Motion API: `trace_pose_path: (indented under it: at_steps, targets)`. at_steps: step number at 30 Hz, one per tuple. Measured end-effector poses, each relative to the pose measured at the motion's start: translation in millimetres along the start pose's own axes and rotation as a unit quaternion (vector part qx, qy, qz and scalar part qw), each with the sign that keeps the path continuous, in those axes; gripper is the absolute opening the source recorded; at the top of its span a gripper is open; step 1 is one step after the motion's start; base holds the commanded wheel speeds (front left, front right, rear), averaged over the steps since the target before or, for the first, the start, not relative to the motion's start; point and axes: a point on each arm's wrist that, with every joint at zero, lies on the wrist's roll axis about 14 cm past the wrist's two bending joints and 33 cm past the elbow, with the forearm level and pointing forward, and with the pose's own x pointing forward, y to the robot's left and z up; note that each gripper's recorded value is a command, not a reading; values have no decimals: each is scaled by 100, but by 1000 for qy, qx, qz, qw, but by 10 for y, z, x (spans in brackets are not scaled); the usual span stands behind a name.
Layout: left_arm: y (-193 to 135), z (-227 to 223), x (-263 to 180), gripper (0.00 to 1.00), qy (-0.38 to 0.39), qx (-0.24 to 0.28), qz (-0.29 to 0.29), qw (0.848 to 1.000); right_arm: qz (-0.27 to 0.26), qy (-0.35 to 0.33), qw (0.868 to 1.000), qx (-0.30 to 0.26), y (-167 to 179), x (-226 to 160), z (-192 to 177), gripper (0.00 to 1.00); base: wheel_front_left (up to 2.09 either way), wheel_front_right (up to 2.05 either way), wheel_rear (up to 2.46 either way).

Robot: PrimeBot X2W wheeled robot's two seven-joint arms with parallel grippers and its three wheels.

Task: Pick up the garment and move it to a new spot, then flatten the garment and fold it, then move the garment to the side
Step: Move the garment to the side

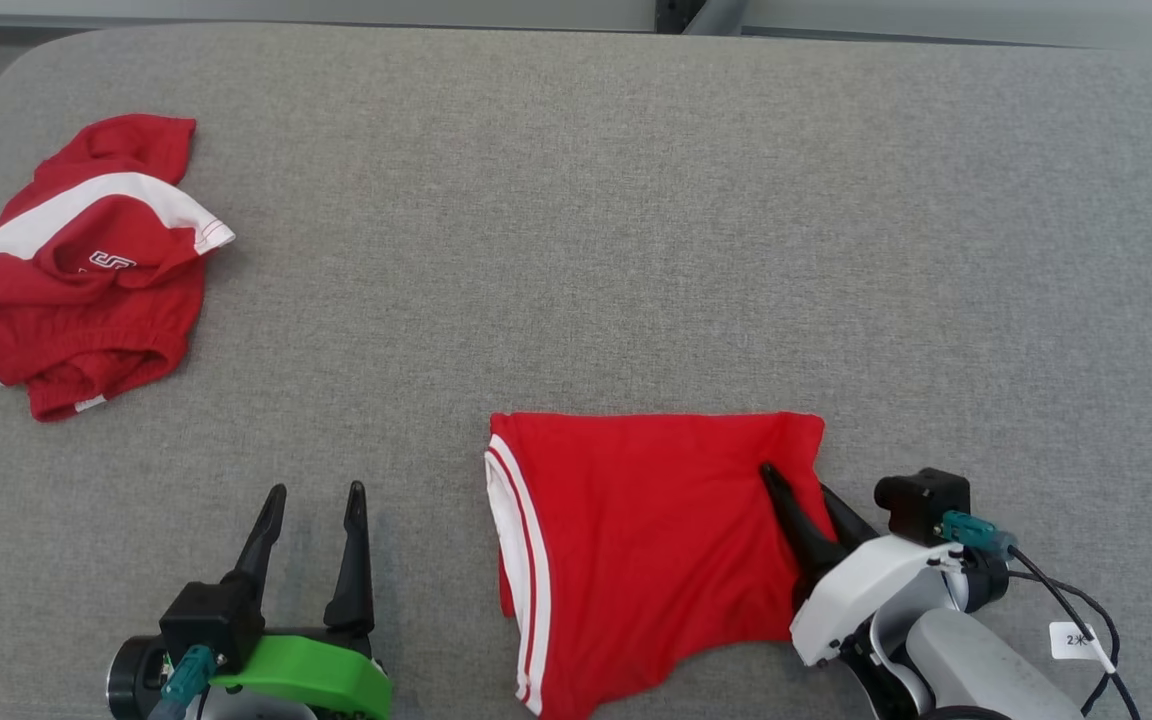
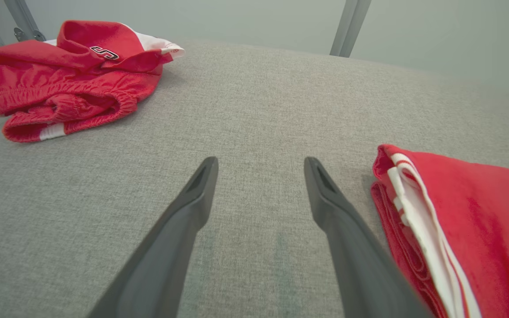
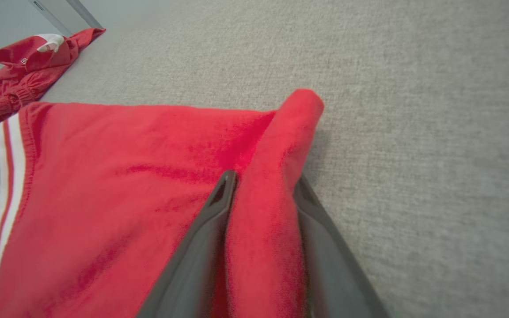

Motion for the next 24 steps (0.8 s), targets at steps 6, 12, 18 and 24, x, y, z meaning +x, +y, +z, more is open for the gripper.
trace_pose_path:
  at_steps: [6, 12, 18, 24]
  targets:
    - [-24, 7, 32, 100, -1, -1, -5, 1000, -18, -23, 1000, -6, -129, 14, 155, 0, 0, 0, 0]
    - [-191, -124, 67, 100, 18, 5, -37, 999, -64, -40, 997, 1, -328, -186, 201, 0, 0, 0, 0]
    - [-560, -152, 209, 100, 21, 3, -96, 995, -121, -50, 991, 5, -609, -518, 201, 0, 0, 0, 0]
    - [-1226, -111, 372, 100, 13, 2, -193, 981, -199, -74, 977, 14, -925, -1060, 231, 0, 0, 0, 0]
